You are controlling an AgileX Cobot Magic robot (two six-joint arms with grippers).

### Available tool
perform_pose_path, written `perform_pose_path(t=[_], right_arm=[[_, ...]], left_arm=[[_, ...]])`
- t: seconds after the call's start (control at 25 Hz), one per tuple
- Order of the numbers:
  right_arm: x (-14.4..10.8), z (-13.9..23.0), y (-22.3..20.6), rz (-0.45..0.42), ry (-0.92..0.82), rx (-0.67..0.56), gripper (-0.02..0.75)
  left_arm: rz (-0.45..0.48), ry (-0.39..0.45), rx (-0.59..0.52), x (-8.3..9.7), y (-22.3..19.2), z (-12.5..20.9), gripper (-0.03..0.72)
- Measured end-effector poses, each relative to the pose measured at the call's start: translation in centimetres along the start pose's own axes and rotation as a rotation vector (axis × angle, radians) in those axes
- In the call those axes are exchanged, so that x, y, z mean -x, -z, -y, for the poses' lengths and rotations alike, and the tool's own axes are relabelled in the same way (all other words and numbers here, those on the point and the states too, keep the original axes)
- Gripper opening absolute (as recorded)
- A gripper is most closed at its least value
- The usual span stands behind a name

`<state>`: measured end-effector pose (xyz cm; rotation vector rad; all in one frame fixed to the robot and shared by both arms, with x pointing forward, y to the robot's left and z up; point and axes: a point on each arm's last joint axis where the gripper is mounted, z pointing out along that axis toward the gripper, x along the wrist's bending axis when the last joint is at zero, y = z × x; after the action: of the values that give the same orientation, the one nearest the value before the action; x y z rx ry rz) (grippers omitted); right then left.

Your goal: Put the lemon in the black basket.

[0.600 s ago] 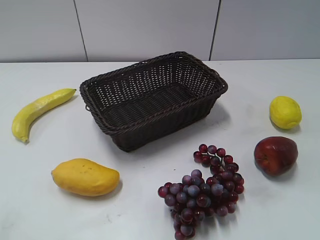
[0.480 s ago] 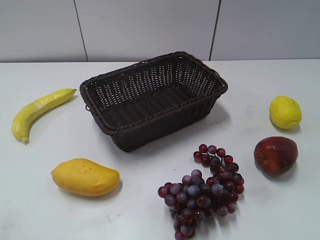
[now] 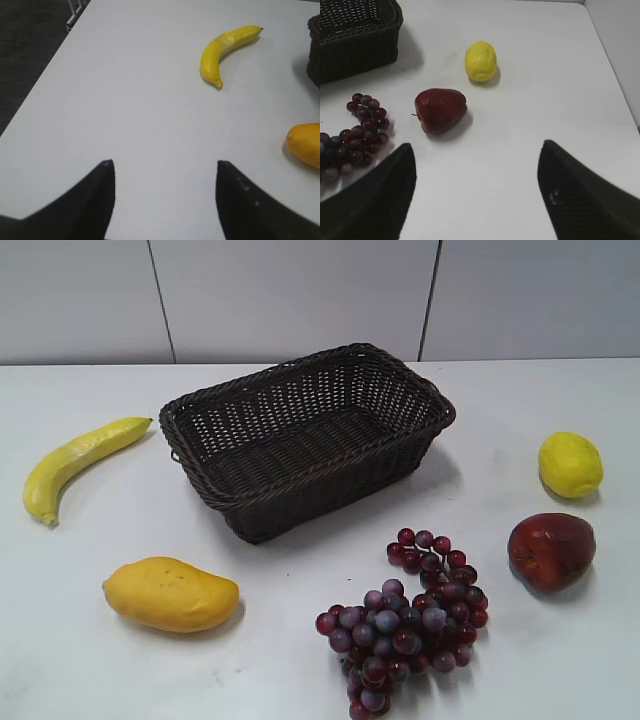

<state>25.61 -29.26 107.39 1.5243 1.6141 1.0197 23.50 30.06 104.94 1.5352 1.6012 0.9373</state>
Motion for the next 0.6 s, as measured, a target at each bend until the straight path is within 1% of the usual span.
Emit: perform_pose_path(t=[0.04,0.32,0.6], right_arm=[[0.0,-0.6,-0.5,0.001,-0.002,-0.016,0.572],[0.4,-4.3,-6.3,0.007,-0.019,-0.225,0.572],[0.9,-7.1,-14.1,0.012,-0.034,-0.459,0.574]], left_arm=[[0.0,0.0,0.0,0.0,0.0,0.0,0.472],[0.0,0.0,0.0,0.0,0.0,0.0,0.472],[0.0,0.0,0.0,0.0,0.0,0.0,0.472]])
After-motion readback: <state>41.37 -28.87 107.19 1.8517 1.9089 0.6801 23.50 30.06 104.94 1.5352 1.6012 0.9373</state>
